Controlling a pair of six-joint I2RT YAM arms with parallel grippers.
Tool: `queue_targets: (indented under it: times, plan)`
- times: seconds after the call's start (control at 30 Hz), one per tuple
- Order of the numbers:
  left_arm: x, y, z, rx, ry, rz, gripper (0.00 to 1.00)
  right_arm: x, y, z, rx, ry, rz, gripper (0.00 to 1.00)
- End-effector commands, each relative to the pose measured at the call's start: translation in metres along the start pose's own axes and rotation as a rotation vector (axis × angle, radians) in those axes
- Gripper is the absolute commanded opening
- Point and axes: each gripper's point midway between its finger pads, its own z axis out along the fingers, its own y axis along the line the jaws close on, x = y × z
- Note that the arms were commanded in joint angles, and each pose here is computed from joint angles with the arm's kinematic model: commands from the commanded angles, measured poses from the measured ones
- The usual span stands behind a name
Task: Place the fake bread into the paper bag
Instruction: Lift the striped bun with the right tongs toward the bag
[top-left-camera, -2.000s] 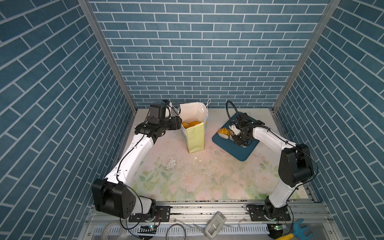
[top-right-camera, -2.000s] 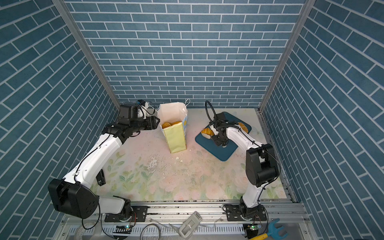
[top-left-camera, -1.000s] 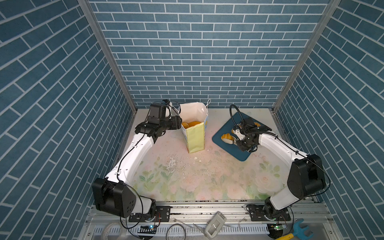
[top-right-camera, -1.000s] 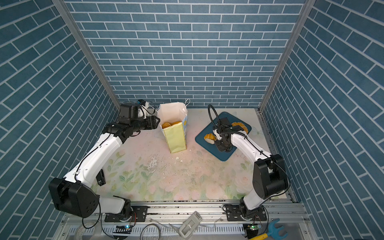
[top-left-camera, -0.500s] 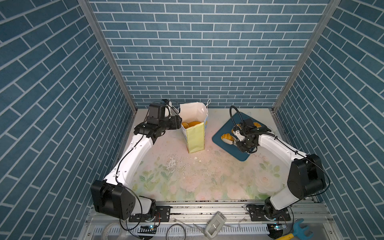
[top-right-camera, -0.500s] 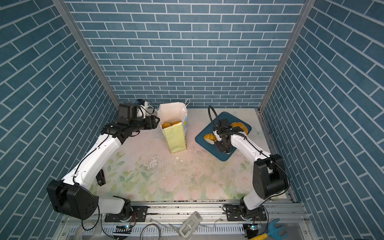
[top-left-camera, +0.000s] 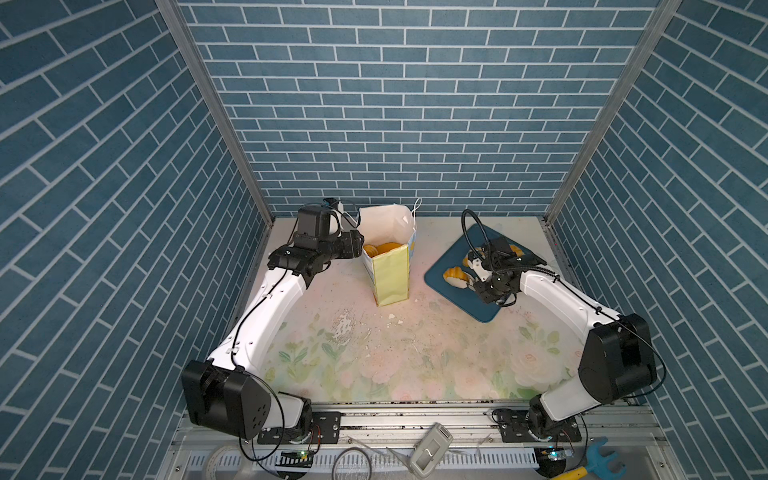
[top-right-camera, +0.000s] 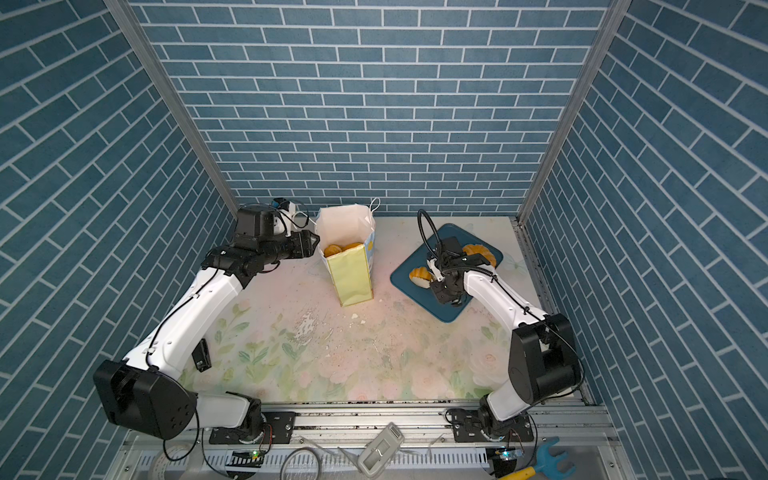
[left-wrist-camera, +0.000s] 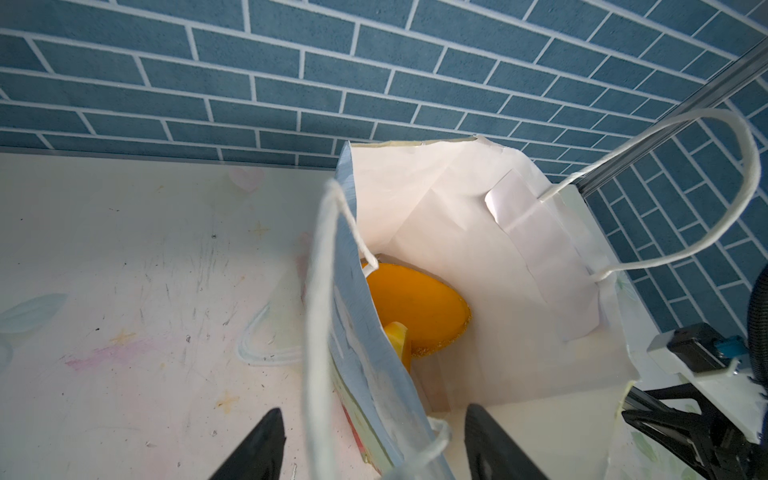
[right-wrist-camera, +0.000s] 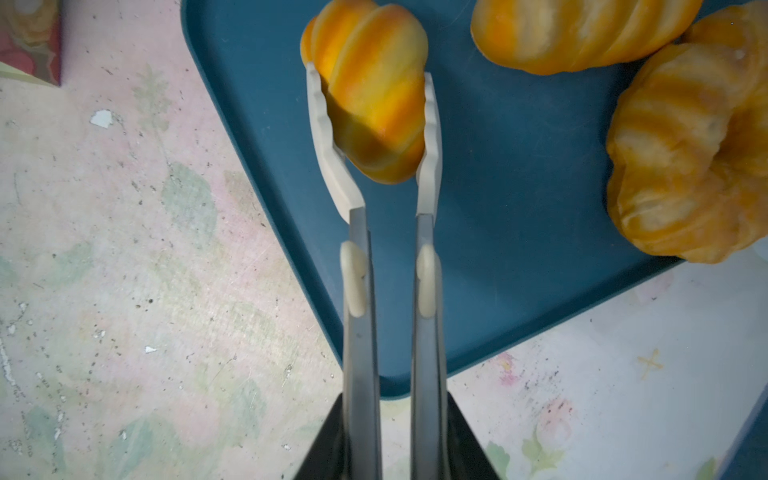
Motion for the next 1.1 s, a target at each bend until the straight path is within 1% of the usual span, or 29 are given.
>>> queue_targets:
  times: [0.0, 0.27, 0.63, 0.87, 1.07]
  plan:
    - [-0.006, -0.005, -0.007, 0.017, -0.033, 0.002, 0.7, -0.008, -0.006, -0.025, 0.036, -0.079, 0.031, 0.31]
    - [-0.007, -0.005, -0.008, 0.018, -0.037, -0.003, 0.7, -0.005, -0.011, -0.06, 0.067, -0.148, 0.054, 0.29]
    - [-0.009, -0.005, -0.009, 0.016, -0.044, -0.003, 0.7, -0.018, -0.015, -0.125, 0.088, -0.311, 0.077, 0.29]
    - [-0.013, -0.005, -0.01, 0.014, -0.058, -0.004, 0.7, -0.037, -0.01, -0.173, 0.108, -0.43, 0.039, 0.28]
    - [-0.015, -0.005, -0.01, 0.013, -0.064, -0.002, 0.7, -0.062, 0.002, -0.217, 0.126, -0.544, -0.05, 0.28]
